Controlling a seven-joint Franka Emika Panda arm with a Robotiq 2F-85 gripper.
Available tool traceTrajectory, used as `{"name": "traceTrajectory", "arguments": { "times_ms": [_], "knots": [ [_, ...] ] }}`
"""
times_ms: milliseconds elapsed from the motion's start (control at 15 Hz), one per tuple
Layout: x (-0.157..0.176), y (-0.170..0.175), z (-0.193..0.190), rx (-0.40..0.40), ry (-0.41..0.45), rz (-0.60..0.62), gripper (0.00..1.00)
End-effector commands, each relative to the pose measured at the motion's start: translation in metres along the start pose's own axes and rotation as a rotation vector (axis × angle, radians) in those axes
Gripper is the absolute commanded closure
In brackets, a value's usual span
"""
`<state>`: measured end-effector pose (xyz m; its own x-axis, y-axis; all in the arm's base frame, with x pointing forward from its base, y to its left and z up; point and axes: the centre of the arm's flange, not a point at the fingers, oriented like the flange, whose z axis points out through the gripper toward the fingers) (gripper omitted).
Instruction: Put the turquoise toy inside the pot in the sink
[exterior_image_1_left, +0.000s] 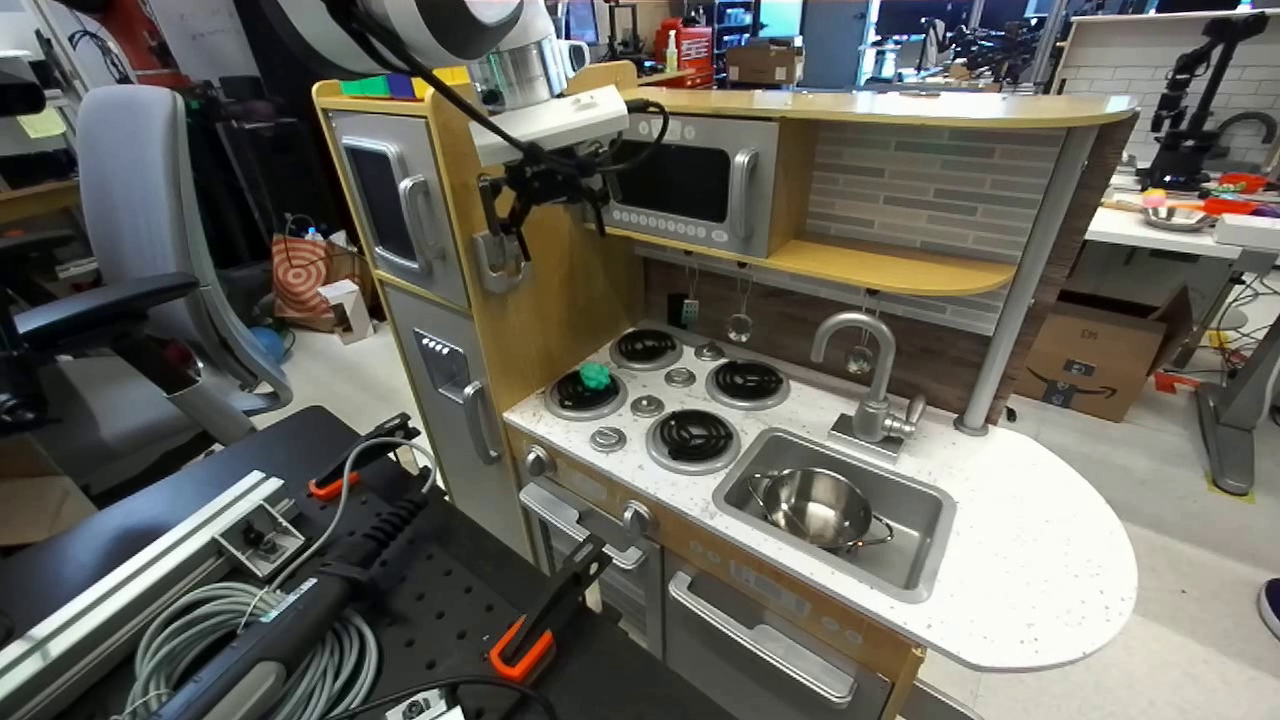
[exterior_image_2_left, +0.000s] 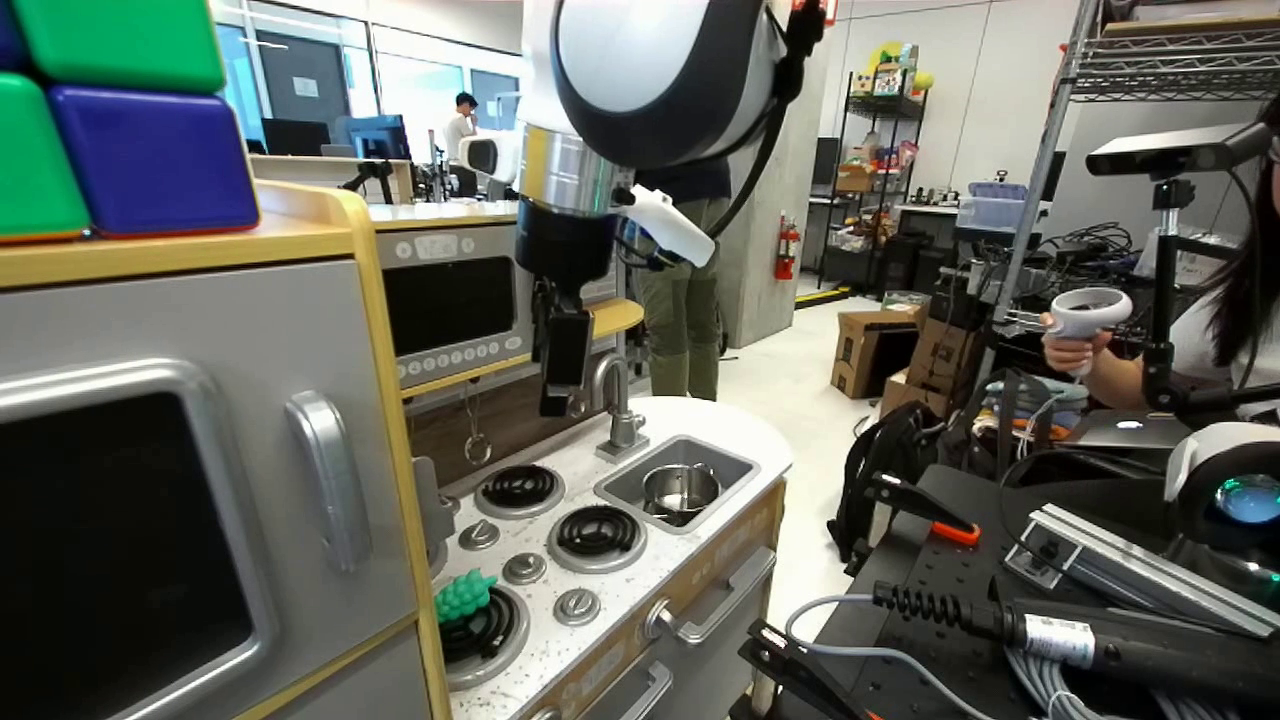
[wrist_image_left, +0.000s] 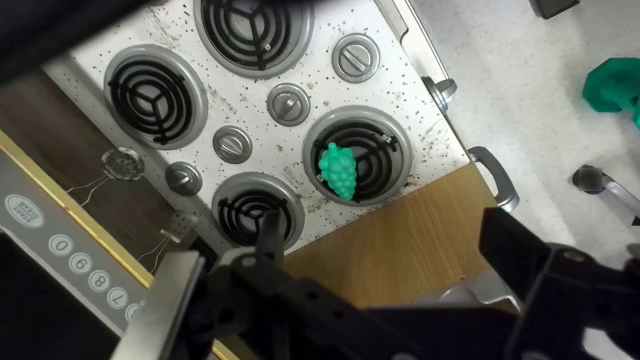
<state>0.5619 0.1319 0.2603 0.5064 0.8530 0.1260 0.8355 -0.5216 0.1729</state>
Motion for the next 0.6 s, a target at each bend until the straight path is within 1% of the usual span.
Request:
{"name": "traceTrajectory", "arguments": {
  "times_ms": [0,67,133,333,400,467,533],
  "knots": [
    [-0.001,0.001,0.0,0.0,-0.001,0.002,0.0],
    [-0.005,0.0,0.002,0.014,-0.003,-0.045,0.0],
    [-0.006,0.001,0.009,0.03,-0.018,-0.152,0.0],
    [-0.002,-0.004,0.028,0.108,-0.053,-0.275,0.0],
    [0.002,-0.006,0.035,0.112,-0.065,-0.326,0.0],
    [0.005,-0.01,0.043,0.093,-0.068,-0.379,0.0],
    [0.008,-0.013,0.053,0.037,-0.035,-0.366,0.0]
  ]
}}
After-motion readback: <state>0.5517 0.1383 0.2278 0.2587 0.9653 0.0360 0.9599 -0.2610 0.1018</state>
